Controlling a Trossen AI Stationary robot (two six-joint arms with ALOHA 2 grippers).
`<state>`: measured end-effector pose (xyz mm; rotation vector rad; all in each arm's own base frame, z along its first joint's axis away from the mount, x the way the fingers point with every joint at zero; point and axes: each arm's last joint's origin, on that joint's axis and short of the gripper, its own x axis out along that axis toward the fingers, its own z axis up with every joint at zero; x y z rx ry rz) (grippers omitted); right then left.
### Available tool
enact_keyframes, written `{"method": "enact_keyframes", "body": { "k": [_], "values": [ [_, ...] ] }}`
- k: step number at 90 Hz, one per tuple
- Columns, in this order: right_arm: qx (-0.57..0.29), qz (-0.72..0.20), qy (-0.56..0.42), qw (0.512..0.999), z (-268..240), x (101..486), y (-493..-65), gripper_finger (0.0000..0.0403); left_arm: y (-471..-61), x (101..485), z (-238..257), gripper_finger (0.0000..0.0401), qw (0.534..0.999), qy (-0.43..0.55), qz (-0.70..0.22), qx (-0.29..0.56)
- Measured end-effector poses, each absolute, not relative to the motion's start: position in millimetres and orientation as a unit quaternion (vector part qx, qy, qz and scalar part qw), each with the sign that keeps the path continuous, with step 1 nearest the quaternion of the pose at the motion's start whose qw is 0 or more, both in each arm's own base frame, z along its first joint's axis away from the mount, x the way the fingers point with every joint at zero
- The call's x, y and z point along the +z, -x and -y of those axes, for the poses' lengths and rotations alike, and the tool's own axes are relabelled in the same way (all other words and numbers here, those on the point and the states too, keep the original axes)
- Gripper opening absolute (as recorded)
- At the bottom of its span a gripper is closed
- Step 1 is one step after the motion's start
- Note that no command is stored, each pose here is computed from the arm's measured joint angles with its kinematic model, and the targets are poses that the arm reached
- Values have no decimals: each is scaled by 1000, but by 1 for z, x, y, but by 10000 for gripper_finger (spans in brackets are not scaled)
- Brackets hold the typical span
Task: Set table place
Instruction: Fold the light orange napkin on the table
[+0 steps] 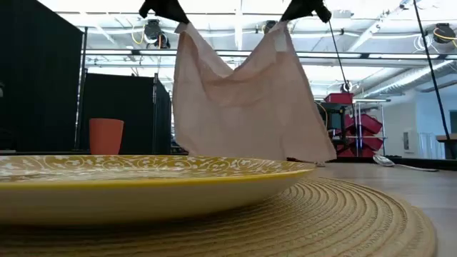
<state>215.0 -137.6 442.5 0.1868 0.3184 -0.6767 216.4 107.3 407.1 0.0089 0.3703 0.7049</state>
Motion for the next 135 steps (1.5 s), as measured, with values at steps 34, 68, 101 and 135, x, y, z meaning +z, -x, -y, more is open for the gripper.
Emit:
{"method": "enact_keyframes", "body": {
  "k": [34, 68, 101, 135],
  "values": [
    [-308, -129, -93, 938, 107, 461, -186, 0, -198, 419, -82, 0, 936, 19, -158, 315],
    [-189, -163, -132, 959, 41, 459, -192, 0, -198, 415, -17, 0, 968, 72, -190, 145],
    [-110, -134, -145, 974, -29, 466, -185, 0, -172, 427, 37, 0, 977, 137, -162, 17],
    [-127, -106, -123, 979, -53, 470, -177, 0, -153, 428, 61, 0, 977, 144, -151, 35]
  ]
}}
